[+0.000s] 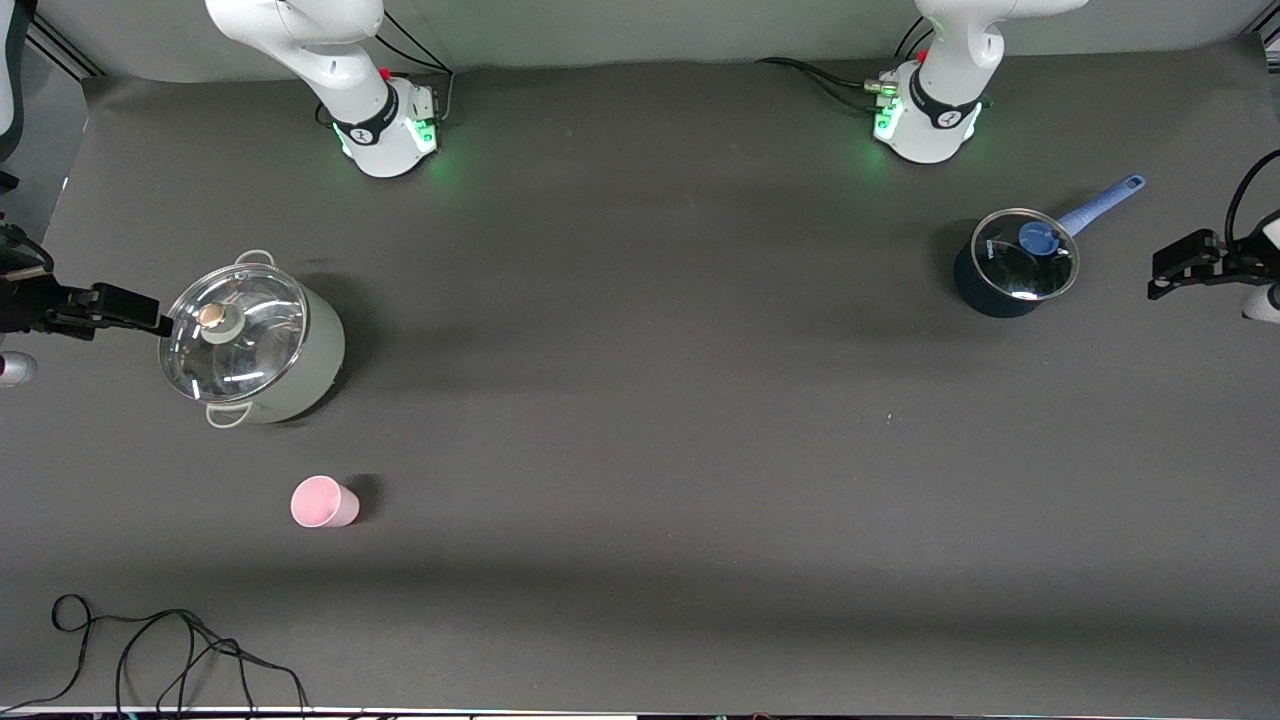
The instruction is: Transfer pink cup from left to right arm
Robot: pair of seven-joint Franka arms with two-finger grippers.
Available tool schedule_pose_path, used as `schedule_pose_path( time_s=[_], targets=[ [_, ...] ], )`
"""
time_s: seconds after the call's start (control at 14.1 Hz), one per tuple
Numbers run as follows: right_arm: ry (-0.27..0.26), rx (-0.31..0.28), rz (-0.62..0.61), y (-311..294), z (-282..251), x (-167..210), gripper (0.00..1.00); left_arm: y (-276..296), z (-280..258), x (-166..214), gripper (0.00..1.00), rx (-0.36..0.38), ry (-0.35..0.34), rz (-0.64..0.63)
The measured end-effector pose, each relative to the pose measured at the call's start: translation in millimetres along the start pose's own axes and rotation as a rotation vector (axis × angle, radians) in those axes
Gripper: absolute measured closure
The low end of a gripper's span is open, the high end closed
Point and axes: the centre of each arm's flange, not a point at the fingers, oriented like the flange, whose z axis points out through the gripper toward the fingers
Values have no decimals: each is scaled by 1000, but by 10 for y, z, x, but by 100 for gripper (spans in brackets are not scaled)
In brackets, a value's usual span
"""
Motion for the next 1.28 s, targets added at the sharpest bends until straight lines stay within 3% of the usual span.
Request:
schedule_pose_path(
  time_s=[0.21,0.5,0.78,1.28],
  targets=[
    [48,-39,2,-404,-51,-18,0,61,-227,162,0,-2,-19,14],
    [107,-49,-1,20,5,62,0,461,-433,330,0,0,-8,20],
    [127,-48,16,358,-44,14,0,998,-444,386,0,-11,-60,1],
    [151,-42,-16,193,-126,9,0,950,-389,387,0,-12,-69,-14]
  ],
)
